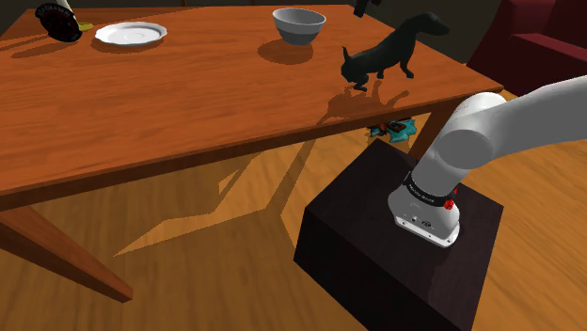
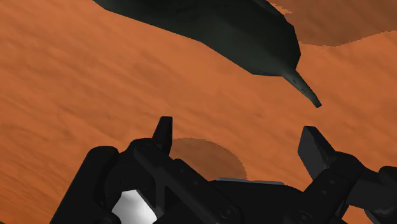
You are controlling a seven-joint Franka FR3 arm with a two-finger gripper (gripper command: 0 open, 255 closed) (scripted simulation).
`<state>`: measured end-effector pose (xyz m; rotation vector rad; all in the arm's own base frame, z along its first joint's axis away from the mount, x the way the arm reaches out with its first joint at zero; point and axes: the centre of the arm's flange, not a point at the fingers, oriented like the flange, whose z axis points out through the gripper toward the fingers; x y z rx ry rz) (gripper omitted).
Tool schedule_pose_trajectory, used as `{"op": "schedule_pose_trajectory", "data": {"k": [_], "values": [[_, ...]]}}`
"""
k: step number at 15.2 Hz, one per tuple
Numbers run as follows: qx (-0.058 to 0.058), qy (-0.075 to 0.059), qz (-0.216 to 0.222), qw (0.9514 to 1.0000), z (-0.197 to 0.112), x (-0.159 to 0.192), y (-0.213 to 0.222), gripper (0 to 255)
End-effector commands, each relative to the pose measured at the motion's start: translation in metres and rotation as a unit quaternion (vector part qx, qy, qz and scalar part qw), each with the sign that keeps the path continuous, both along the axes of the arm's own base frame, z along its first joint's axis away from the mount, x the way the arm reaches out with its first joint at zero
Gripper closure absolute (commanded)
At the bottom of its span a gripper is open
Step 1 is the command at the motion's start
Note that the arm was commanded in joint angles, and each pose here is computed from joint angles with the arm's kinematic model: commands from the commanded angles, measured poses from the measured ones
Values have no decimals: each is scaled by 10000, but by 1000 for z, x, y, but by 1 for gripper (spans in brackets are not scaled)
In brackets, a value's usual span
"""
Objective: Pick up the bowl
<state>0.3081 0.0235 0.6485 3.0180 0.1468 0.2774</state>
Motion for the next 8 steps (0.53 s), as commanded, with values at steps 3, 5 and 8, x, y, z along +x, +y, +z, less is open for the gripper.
{"op": "schedule_pose_trajectory", "data": {"k": [3, 5, 8], "values": [[-37, 50, 43, 10000, -3, 27, -4, 0], [-75, 100, 86, 9999, -7, 54, -8, 0], [-131, 176, 150, 9996, -13, 95, -14, 0]]}}
